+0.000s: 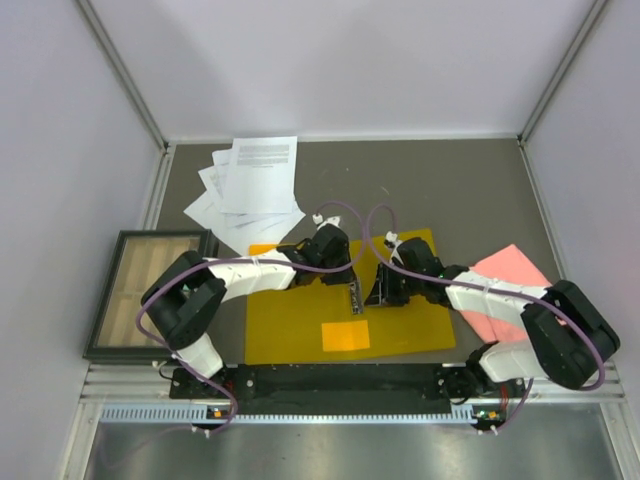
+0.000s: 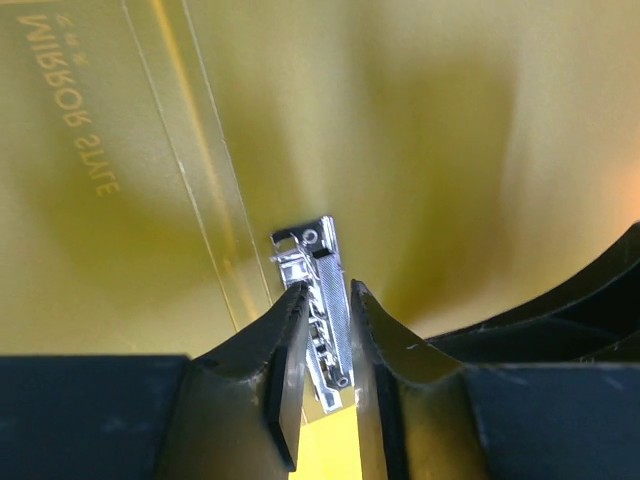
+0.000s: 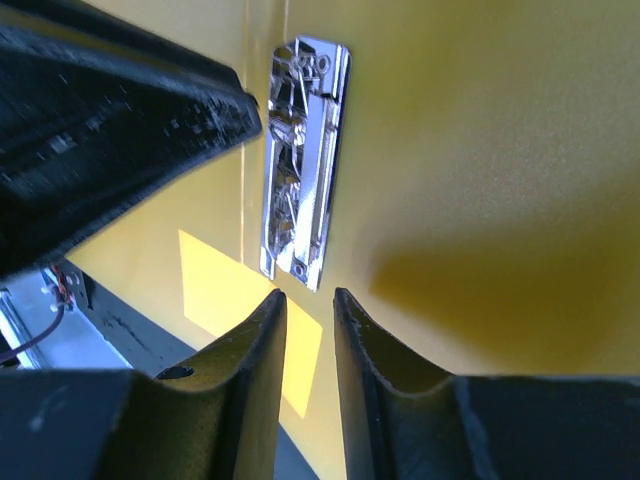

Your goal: Put the files into the folder

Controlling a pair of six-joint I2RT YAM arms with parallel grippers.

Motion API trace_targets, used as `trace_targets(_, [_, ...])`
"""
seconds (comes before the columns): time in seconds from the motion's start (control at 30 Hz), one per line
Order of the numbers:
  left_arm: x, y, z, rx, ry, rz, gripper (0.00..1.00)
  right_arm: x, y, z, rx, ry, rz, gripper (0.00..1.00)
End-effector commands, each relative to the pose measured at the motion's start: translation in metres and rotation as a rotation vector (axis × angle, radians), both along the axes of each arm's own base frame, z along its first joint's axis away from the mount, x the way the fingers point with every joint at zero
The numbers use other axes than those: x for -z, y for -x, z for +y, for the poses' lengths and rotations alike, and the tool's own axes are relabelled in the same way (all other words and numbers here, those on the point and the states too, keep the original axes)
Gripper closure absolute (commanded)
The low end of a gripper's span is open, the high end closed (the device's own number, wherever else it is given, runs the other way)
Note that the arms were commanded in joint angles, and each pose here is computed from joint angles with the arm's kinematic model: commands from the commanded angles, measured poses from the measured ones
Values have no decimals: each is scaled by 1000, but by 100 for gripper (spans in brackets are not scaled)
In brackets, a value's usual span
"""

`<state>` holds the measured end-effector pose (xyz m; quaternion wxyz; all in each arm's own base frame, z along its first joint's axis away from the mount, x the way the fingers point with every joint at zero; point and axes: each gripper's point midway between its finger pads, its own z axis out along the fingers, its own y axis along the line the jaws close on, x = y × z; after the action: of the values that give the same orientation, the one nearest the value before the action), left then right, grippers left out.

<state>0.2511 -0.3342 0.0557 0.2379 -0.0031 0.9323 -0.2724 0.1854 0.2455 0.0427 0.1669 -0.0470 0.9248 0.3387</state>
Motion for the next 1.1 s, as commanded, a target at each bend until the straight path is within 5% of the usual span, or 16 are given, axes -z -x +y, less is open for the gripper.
trace_targets(0.0, [-7,-15,-1,-38,-19,-44,73,-7,-6,14,-20,-66,-42,74])
trace_targets(0.5, [18,-13,4,-56,-80,-12,75,2,-4,18,-37,-73,-18,75])
trace_targets(0.77, [22,-12,7,-68,-87,-7,86,3,-2,25,-62,-111,1,77])
trace_targets(0.9, [25,-10,11,-86,-83,-4,99,2,2,32,-87,-156,18,69])
trace_targets(1.07, [23,-11,17,-127,-89,-10,100,7,4,35,-98,-169,40,70])
